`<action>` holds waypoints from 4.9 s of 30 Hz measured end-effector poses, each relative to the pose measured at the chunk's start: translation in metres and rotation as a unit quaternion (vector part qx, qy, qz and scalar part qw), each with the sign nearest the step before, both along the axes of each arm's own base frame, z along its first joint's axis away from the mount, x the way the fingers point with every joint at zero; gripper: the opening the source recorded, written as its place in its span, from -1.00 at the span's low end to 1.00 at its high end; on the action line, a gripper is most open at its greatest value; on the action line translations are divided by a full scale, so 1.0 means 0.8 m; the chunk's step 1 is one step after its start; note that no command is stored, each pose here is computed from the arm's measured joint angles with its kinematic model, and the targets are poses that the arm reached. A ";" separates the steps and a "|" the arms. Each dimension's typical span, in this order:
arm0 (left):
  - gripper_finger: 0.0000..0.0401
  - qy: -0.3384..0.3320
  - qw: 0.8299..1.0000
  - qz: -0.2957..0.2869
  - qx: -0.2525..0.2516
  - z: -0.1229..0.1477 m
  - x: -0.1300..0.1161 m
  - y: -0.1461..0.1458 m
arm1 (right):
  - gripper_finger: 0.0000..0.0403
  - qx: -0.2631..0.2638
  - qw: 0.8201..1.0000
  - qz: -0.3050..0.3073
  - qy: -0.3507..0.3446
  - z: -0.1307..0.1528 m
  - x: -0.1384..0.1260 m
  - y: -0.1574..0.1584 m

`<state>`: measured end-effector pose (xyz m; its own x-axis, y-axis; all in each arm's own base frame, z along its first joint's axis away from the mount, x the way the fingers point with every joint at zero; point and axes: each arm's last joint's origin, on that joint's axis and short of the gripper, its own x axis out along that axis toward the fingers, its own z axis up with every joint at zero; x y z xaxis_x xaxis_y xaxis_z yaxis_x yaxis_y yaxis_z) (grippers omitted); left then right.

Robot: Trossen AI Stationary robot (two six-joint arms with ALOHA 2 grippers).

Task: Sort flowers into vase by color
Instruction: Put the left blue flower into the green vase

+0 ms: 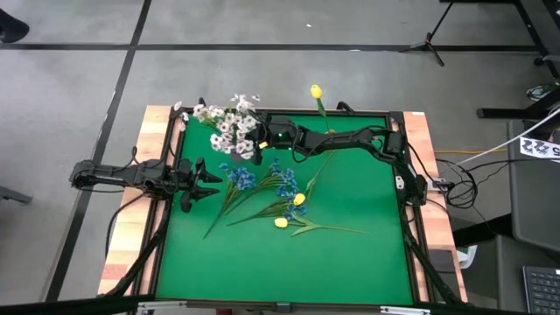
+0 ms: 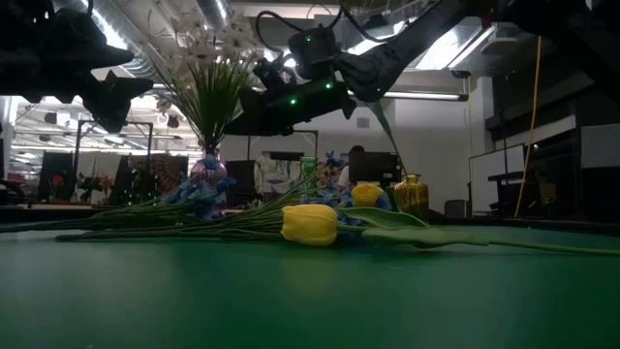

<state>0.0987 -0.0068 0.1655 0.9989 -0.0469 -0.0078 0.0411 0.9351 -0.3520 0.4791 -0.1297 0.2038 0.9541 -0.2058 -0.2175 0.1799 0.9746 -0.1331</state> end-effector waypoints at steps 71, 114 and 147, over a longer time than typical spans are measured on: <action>-0.03 -0.001 1.000 0.005 0.000 0.000 0.000 0.000 | -0.20 0.004 0.998 0.001 -0.063 -0.003 0.007 -0.002; -0.03 0.000 1.000 0.005 -0.017 0.000 0.000 0.000 | 0.23 -0.015 0.916 0.017 0.401 0.122 -0.166 0.114; -0.03 0.280 0.946 0.042 -0.158 -0.011 0.011 -0.028 | 0.23 -0.003 0.950 -0.052 0.307 0.055 -0.219 0.327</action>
